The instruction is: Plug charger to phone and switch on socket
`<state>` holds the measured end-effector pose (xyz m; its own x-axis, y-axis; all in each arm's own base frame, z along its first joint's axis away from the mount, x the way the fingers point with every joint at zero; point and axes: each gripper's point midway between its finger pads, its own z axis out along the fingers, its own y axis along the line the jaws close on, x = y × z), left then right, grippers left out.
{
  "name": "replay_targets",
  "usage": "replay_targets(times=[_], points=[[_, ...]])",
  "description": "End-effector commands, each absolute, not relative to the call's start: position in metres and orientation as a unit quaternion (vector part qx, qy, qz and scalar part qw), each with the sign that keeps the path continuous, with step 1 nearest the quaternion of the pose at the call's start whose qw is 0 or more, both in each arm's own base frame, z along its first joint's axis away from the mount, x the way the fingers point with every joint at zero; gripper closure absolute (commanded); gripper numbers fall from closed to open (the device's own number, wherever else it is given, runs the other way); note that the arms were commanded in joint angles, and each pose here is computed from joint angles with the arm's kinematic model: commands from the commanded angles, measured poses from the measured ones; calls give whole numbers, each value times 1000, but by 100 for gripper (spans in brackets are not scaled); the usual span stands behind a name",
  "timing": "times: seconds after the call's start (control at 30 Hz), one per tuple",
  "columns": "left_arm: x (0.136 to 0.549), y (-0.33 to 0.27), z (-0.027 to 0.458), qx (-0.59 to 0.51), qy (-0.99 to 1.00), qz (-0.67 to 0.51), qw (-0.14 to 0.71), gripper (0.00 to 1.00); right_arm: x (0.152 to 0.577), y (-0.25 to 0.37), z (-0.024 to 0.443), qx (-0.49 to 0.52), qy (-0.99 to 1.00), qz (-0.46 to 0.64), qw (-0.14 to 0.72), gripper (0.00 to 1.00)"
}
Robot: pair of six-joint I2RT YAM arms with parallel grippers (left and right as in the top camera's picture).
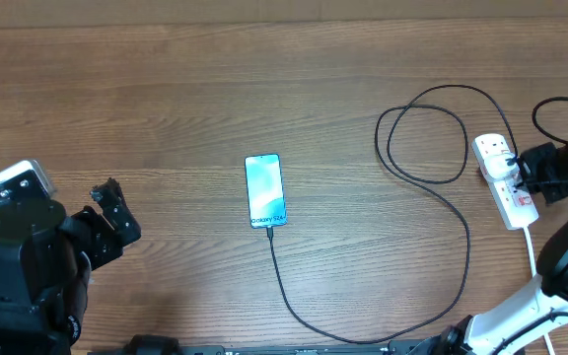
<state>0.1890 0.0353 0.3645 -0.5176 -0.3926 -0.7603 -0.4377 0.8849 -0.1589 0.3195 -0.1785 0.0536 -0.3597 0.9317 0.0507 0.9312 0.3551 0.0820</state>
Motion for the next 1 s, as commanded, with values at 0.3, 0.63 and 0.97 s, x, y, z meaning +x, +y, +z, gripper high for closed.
replay_targets(times=[0.3, 0.63, 0.97], points=[[186, 39, 353, -246, 879, 42, 406, 1, 354, -188, 40, 553, 830, 67, 40, 96], [183, 38, 350, -250, 882, 41, 397, 0, 362, -185, 31, 547, 833, 73, 44, 96], [179, 36, 345, -247, 888, 39, 385, 1, 357, -162, 24, 520, 851, 67, -2, 96]])
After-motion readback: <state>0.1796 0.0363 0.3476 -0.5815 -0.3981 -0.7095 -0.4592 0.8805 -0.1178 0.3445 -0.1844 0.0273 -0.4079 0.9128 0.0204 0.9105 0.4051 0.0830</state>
